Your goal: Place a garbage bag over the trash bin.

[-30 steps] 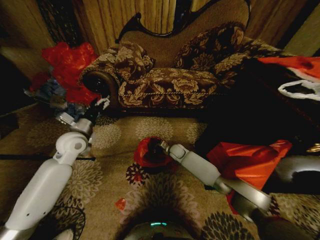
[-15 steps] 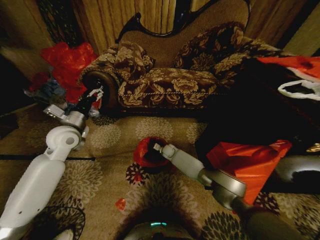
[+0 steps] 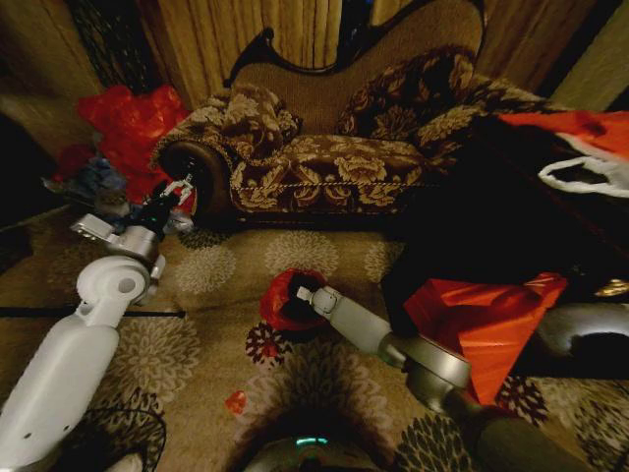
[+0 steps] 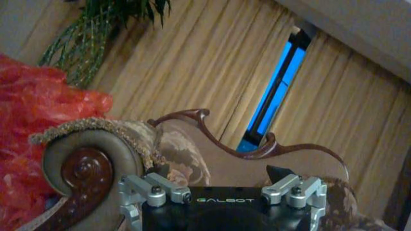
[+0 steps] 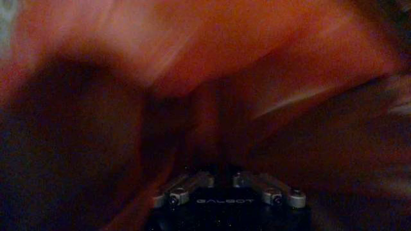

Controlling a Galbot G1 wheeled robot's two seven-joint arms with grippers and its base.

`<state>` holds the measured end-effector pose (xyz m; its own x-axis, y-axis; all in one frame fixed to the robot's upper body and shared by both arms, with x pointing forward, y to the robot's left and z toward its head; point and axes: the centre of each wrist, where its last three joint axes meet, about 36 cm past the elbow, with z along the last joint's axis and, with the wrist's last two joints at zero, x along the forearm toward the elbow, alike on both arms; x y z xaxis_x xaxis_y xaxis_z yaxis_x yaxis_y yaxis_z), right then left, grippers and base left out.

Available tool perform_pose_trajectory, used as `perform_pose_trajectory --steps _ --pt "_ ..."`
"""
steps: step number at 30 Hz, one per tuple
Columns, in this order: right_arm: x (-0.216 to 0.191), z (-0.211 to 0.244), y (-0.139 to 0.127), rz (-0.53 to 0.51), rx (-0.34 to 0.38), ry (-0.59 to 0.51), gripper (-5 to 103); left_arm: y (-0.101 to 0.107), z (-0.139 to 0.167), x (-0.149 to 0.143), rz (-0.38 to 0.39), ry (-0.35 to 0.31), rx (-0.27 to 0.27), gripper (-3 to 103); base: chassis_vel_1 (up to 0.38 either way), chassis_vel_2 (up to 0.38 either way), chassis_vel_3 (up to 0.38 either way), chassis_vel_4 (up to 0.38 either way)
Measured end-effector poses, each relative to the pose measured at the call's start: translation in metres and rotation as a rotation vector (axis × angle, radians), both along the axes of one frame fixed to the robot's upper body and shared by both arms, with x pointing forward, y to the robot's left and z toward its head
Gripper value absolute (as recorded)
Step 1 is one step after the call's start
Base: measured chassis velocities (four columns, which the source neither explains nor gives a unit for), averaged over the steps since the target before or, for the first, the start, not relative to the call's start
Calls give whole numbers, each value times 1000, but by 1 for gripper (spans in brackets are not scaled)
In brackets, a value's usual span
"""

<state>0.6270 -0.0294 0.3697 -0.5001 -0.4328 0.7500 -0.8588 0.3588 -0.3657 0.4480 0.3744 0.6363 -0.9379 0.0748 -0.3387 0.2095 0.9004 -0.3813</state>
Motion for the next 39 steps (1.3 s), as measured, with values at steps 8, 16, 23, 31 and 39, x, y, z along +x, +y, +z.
perform_pose_trajectory --steps 8,16,23,31,39 --pt "-8 41 -22 10 33 -33 35 -10 0 13 -32 15 13 100 0 0 0 0" --pt "-11 50 -12 41 21 -72 68 -15 -5 18 -39 30 11 100 0 0 0 0" --pt "-20 1 -5 2 -14 -83 90 -11 -6 14 -28 34 8 100 0 0 0 0" --pt "-32 -17 -2 18 -49 -134 100 -11 -12 13 -35 42 6 100 0 0 0 0" --pt "-30 3 -13 31 -47 -186 100 -17 -16 17 -55 45 0 100 0 0 0 0"
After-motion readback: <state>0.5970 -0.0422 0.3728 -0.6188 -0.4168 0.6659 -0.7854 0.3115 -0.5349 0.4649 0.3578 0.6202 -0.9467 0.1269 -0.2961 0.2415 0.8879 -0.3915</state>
